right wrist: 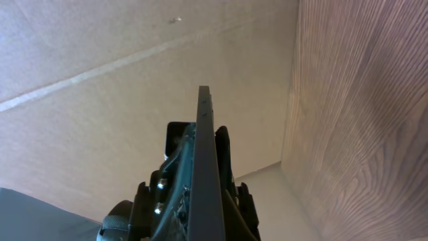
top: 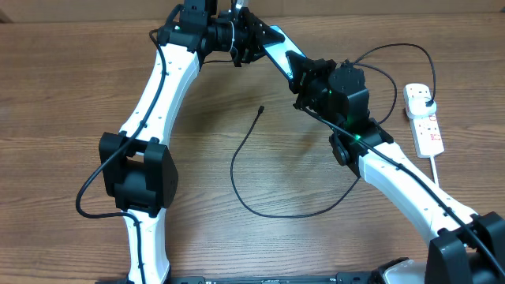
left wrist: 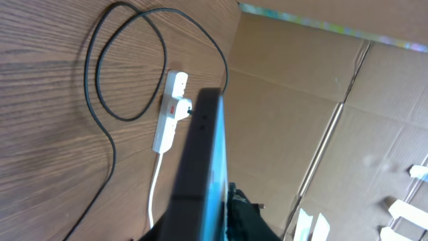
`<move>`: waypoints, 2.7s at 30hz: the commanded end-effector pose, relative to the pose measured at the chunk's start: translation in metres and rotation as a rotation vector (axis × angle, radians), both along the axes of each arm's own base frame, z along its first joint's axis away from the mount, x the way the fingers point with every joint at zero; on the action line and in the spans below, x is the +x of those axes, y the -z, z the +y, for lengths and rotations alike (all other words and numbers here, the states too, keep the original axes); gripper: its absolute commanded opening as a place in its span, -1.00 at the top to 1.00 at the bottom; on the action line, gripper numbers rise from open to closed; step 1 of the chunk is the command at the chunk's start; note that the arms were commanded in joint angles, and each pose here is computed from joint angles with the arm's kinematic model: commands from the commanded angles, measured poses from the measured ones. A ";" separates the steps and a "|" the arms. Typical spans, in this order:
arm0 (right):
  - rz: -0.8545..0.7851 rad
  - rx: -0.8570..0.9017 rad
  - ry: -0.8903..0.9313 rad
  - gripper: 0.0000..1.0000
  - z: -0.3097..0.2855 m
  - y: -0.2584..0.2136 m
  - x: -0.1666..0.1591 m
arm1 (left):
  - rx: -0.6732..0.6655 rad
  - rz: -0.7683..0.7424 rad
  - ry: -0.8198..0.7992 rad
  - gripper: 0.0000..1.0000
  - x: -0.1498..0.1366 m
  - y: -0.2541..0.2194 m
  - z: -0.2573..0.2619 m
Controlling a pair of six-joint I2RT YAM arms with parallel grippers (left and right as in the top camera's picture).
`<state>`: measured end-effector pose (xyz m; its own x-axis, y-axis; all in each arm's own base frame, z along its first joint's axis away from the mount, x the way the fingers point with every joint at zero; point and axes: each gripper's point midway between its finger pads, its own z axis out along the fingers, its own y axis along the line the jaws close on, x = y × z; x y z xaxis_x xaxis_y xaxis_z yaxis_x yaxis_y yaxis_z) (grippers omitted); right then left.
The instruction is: Plug charger to phone and switch on socket
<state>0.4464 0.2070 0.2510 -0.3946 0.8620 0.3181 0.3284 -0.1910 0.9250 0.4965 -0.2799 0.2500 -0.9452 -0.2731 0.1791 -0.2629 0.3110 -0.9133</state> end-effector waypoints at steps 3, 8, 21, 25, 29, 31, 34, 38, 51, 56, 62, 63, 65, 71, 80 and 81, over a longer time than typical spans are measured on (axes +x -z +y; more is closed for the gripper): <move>-0.022 0.012 -0.026 0.92 0.009 -0.011 0.002 | -0.003 -0.061 -0.010 0.91 -0.001 -0.023 0.000; -0.023 0.011 -0.022 0.72 0.009 -0.011 0.002 | 0.009 -0.064 -0.025 0.91 0.002 -0.021 0.001; -0.026 0.003 -0.025 -0.08 0.009 -0.011 0.002 | 0.051 -0.123 -0.030 0.91 0.007 -0.016 0.007; -0.064 -0.071 -0.051 -0.77 0.007 -0.010 0.003 | 0.106 -0.160 -0.024 0.91 0.008 -0.007 0.018; -0.066 -0.186 -0.099 -1.00 -0.003 0.004 0.003 | 0.172 -0.235 0.015 0.92 0.008 0.004 0.037; -0.043 -0.246 -0.128 -1.00 -0.011 0.016 0.002 | 0.217 -0.237 0.017 0.92 0.007 0.013 0.051; -0.022 -0.360 -0.202 -1.00 -0.021 0.036 -0.004 | 0.289 -0.229 0.021 0.92 0.005 0.028 0.076; 0.112 -0.526 -0.275 -1.00 -0.047 0.082 -0.022 | 0.363 -0.236 0.073 0.91 -0.006 0.043 0.105; 0.210 -0.867 -0.627 -0.88 -0.059 0.142 -0.085 | 0.289 -0.210 0.316 0.91 -0.070 0.048 0.117; 0.205 -0.877 -0.685 -0.67 -0.042 0.145 -0.096 | 0.082 -0.246 0.335 0.92 -0.081 0.018 0.107; 0.162 -0.864 -0.721 -0.54 -0.025 0.138 -0.097 | -0.111 -0.276 0.270 0.91 -0.074 -0.015 0.115; 0.155 -0.860 -0.724 -0.54 -0.023 0.136 -0.096 | -0.129 -0.284 0.256 0.92 -0.072 -0.018 0.120; 0.146 -0.851 -0.730 -0.54 -0.019 0.130 -0.090 | -0.141 -0.282 0.225 0.91 -0.067 -0.021 0.131; 0.150 -0.863 -0.760 -0.46 -0.006 0.120 -0.062 | -0.137 -0.243 0.126 0.91 -0.055 -0.021 0.168; 0.211 -0.805 -0.874 -0.18 0.034 0.142 -0.026 | -0.129 -0.244 0.081 0.92 -0.051 -0.021 0.189; 0.220 -0.801 -0.883 -0.18 0.038 0.146 -0.024 | -0.129 -0.244 0.081 0.92 -0.051 -0.020 0.189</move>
<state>0.4163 0.2269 0.1066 -0.9355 0.3473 -0.0645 0.2527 0.7855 0.5649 0.4484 -0.0876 0.2433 -0.9827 -0.1849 0.0065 -0.0539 0.2528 -0.9660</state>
